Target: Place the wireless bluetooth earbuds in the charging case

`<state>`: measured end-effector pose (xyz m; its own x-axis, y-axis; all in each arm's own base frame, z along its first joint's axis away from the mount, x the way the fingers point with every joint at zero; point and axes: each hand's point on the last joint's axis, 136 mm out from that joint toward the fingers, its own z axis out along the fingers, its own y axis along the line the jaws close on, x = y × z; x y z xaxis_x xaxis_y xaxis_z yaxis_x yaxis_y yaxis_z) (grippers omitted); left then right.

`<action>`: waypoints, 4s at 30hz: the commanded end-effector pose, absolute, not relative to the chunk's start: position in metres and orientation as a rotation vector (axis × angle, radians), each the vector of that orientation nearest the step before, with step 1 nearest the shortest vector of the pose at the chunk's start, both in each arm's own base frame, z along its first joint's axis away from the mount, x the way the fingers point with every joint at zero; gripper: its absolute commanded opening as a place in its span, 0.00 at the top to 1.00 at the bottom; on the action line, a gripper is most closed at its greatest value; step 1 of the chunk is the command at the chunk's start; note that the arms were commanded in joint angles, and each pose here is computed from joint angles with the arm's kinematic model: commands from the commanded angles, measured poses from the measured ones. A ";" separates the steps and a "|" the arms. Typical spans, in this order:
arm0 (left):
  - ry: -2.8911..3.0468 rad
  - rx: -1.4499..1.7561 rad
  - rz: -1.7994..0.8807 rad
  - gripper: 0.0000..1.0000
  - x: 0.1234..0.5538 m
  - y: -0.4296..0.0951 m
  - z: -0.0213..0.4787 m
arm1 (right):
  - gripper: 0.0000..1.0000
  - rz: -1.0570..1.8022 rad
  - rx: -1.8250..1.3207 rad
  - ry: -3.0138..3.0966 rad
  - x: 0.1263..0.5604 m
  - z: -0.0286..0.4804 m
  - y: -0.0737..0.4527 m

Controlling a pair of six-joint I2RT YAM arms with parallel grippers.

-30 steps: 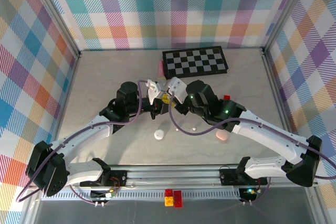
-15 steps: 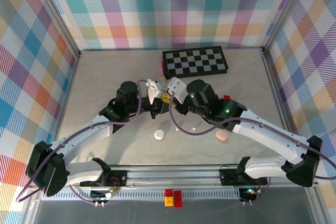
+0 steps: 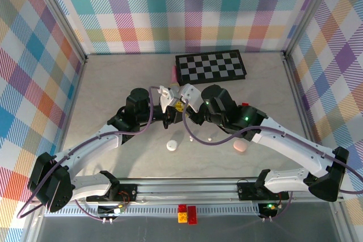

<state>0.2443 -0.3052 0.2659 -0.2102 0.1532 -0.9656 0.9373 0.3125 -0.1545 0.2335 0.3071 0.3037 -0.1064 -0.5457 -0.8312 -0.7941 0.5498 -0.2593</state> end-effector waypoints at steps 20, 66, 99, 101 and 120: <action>1.425 1.127 -0.954 0.99 0.226 -0.300 0.289 | 0.25 1.064 -0.607 1.936 0.240 0.359 0.264; 1.608 0.939 -1.032 1.00 0.245 -0.282 0.275 | 0.21 1.052 -0.899 1.955 0.233 0.321 0.268; 1.498 1.043 -1.297 0.90 0.212 -0.295 0.305 | 0.77 1.321 -1.133 1.737 0.203 0.299 0.292; 1.513 1.012 -1.267 0.74 0.218 -0.294 0.304 | 0.81 1.293 -1.099 1.759 0.209 0.297 0.291; 1.683 0.810 -0.805 0.00 0.259 -0.251 0.253 | 0.86 0.930 -0.084 2.428 0.350 0.152 0.249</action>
<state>0.2524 -0.2602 0.2699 -0.2132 0.0634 -0.9750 0.8609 0.4840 -0.1568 0.3250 0.2560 0.1615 -0.8322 -0.0098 -0.5544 -0.4038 0.6960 0.5938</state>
